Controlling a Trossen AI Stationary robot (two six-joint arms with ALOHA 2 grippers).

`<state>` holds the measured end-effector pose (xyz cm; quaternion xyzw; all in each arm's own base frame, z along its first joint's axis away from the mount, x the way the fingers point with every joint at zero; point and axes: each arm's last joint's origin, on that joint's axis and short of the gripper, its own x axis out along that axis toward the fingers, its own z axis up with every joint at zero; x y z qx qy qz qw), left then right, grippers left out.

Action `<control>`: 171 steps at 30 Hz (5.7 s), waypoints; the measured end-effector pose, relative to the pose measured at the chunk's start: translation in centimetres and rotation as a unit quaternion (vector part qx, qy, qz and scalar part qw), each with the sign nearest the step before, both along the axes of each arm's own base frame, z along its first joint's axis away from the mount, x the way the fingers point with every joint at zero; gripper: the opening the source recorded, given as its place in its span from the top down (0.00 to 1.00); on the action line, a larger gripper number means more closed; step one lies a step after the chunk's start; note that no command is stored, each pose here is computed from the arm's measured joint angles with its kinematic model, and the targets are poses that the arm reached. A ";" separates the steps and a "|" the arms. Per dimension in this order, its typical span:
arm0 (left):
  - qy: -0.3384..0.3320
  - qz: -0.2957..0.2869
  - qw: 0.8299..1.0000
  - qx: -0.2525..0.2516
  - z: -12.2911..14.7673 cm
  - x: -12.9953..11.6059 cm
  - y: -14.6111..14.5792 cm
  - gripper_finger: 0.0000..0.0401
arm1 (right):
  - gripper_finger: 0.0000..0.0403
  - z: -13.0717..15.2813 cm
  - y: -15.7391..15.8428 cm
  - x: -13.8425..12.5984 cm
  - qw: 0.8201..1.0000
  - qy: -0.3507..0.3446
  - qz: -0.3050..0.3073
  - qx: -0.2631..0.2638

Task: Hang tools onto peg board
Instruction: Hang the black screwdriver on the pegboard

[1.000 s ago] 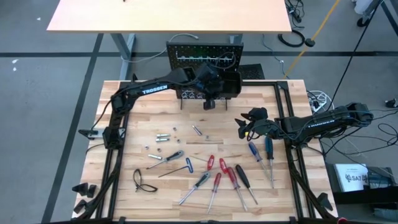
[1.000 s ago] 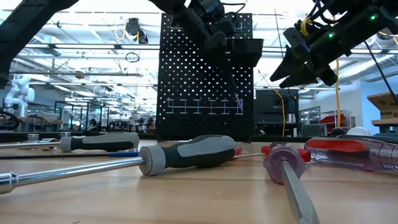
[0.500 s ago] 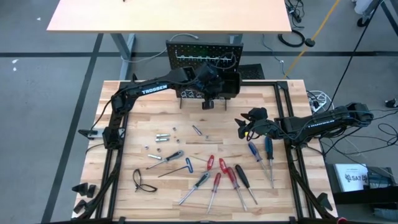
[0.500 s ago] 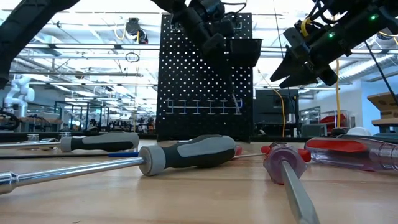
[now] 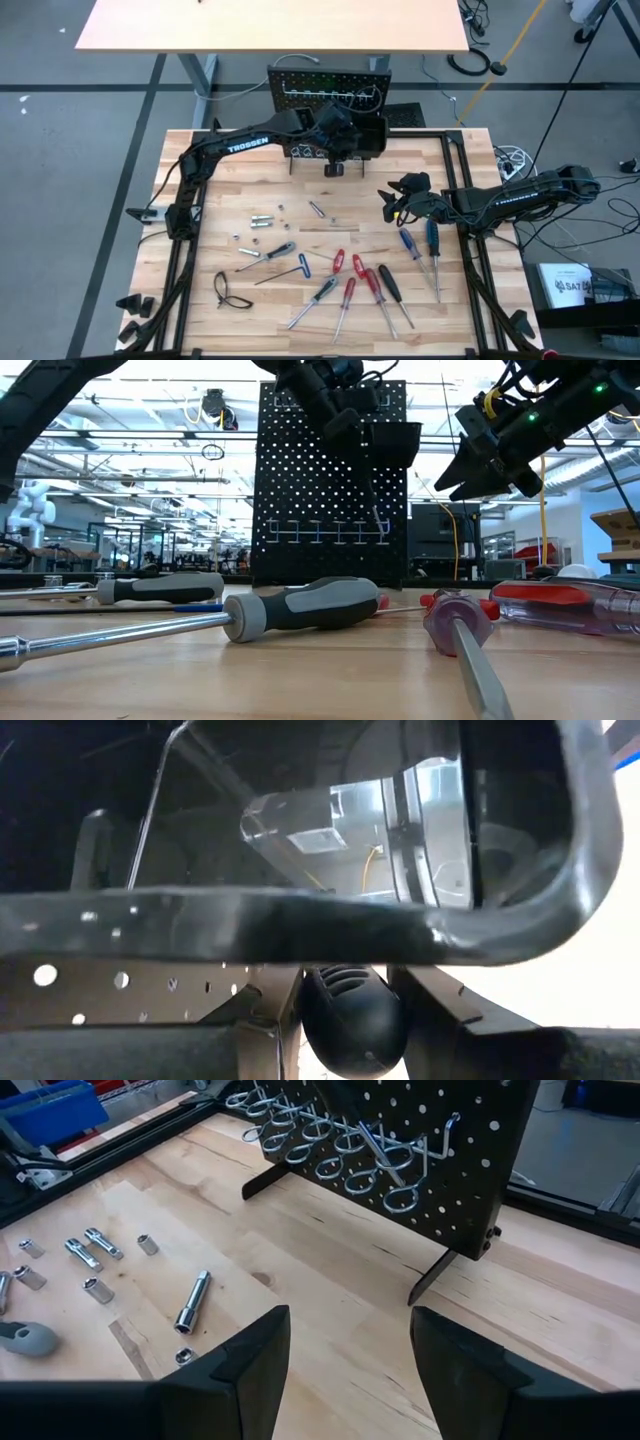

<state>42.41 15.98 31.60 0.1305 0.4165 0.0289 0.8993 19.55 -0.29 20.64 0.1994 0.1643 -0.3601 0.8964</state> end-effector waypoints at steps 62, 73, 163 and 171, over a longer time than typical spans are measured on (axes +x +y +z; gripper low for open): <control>0.024 -0.055 0.995 -0.085 -1.9 -0.1 0.4 0.36 | 0.51 -0.3 0.0 -0.2 1.000 0.012 0.001 0.007; 0.022 -0.028 0.998 -0.045 0.1 -1.2 0.1 0.44 | 0.51 -0.6 0.0 -0.5 0.999 0.029 -0.009 0.011; -0.131 0.050 0.990 -0.028 -7.1 -5.2 -6.8 0.25 | 0.51 -0.8 -0.2 -0.7 0.998 0.063 -0.016 -0.023; -0.150 0.058 0.987 -0.013 -7.1 -4.7 -6.9 0.21 | 0.51 -0.9 -0.2 -0.8 0.997 0.068 -0.015 -0.024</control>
